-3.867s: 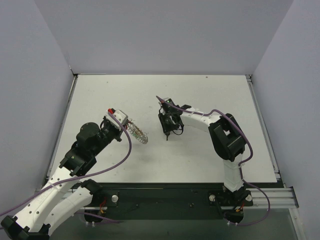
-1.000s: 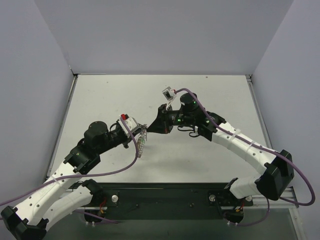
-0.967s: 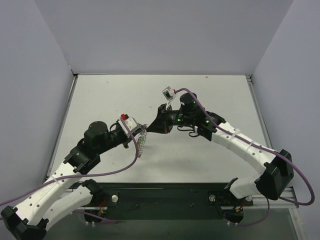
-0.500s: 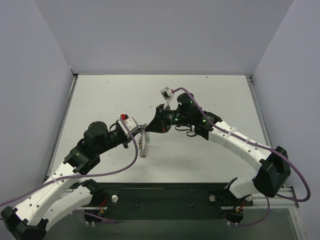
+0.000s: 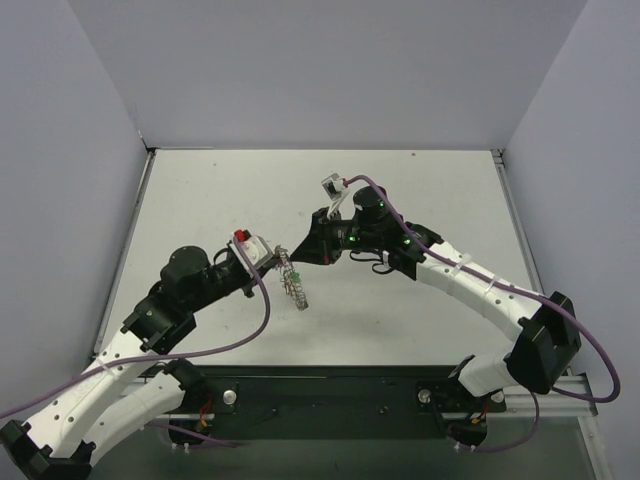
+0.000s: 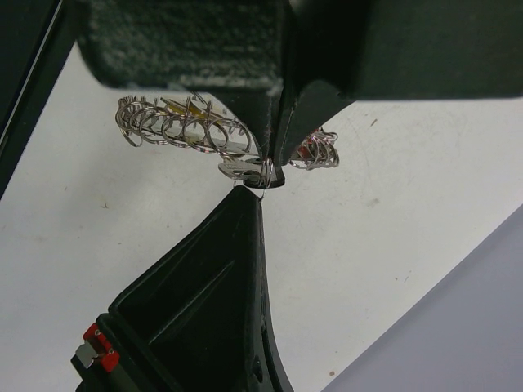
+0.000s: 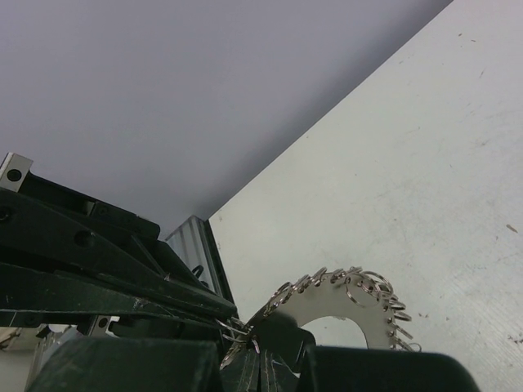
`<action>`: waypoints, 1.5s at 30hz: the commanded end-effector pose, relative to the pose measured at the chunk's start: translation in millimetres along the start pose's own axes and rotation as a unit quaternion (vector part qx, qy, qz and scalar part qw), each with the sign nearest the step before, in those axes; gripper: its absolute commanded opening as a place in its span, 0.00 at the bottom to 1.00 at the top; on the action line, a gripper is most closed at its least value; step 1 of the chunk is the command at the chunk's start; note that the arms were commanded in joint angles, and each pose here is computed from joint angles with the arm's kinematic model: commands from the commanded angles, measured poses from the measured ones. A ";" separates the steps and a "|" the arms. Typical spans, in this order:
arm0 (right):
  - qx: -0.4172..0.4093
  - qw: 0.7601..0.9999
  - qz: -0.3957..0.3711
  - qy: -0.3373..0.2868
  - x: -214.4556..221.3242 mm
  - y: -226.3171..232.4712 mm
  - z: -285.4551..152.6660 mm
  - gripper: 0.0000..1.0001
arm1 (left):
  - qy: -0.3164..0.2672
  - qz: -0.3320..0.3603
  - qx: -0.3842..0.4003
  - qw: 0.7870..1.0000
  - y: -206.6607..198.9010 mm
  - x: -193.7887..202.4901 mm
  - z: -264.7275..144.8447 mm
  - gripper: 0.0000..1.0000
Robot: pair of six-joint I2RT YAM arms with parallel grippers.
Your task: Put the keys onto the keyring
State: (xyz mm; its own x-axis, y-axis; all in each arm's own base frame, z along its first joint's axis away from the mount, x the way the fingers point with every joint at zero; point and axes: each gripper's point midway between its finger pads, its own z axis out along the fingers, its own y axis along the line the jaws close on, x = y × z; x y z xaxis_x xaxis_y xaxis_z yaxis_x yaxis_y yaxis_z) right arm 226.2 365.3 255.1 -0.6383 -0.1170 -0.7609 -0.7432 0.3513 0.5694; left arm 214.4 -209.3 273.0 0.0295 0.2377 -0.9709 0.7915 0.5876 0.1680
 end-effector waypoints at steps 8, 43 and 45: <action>-0.009 0.999 -0.022 -0.024 -17.2 5.3 2.9 0.00 | -0.121 -0.007 0.013 0.993 -4.3 -68.4 -13.3 0.00; 0.003 0.995 -0.084 -0.049 -0.4 1.9 -43.8 0.80 | -0.091 -0.103 -0.038 0.990 6.4 -39.5 -7.8 0.00; 0.020 0.996 -0.081 -0.032 11.7 -8.8 -38.8 0.82 | -0.081 -0.115 -0.050 0.989 9.5 -34.9 -8.5 0.00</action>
State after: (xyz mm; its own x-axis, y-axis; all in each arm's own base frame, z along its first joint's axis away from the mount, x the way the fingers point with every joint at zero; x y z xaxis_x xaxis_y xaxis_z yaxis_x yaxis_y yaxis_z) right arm 210.8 326.2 265.4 -0.5344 -0.0885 -0.8406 -0.8107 0.3351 0.4801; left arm 213.1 -214.0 310.3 0.0074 -0.0009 -1.0000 0.7683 0.6400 0.0052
